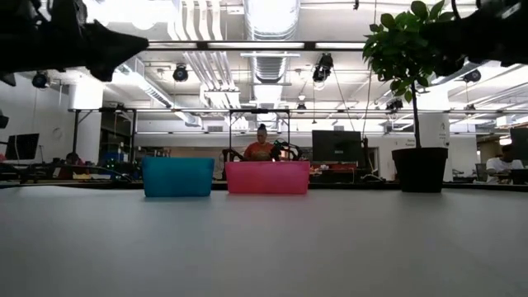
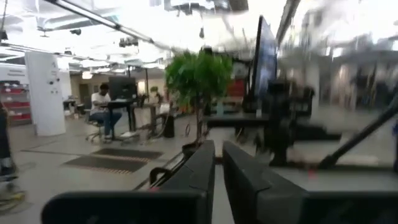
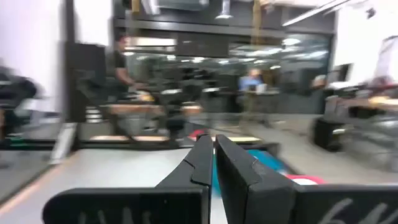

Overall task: Pick and place medicine bottles into bin by pill shape (circle, oval)
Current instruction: Return to Home Position

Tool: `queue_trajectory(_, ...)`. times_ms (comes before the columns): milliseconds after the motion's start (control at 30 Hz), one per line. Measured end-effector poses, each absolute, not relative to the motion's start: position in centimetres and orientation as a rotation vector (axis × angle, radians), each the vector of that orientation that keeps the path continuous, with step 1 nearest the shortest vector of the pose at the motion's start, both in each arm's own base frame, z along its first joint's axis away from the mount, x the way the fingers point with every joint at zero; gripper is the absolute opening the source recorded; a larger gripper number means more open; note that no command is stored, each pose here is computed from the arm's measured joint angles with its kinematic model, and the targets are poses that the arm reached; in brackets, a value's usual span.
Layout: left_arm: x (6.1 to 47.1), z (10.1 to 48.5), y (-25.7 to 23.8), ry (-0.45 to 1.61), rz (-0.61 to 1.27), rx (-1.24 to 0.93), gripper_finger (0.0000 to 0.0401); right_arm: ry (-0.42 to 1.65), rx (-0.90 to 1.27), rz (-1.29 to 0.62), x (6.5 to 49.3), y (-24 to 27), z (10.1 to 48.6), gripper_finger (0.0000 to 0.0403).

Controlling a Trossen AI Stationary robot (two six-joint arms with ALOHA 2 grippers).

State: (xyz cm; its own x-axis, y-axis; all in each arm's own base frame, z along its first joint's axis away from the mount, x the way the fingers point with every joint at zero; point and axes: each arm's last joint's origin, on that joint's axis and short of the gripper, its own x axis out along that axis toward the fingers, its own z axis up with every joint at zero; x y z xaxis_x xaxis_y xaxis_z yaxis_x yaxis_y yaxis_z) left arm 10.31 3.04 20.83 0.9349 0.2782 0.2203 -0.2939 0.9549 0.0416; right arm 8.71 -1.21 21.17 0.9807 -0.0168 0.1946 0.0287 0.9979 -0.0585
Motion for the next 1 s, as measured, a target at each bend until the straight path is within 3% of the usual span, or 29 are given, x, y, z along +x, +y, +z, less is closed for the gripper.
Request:
queue_trajectory(100, 11.0, 20.8, 3.3, -0.133, 0.301, 0.177, 0.0003, -0.194, -0.164, -0.065, 8.7, -1.3, 21.6, 0.0009)
queue_trajectory(267, 11.6, 20.7, 3.2, -0.077, 0.238, 0.336, 0.0001, -0.219, -0.321, 0.093, 8.5, -0.8, 21.7, 0.0009)
queue_trajectory(533, 10.3, 20.5, 2.7, -0.103, 0.204, 0.307, 0.0, -0.138, -0.253, 0.105, 8.5, -0.8, 20.9, 0.0009)
queue_trajectory(767, 9.1, 19.3, 2.4, -0.022, 0.186, 0.097, 0.0, -0.031, -0.093, 0.112, 8.7, -0.8, 19.7, 0.0009)
queue_trajectory(1000, 9.0, 18.5, 2.4, 0.061, 0.186, 0.131, 0.0, -0.048, 0.103, -0.03, 8.8, -1.3, 19.6, 0.0009)
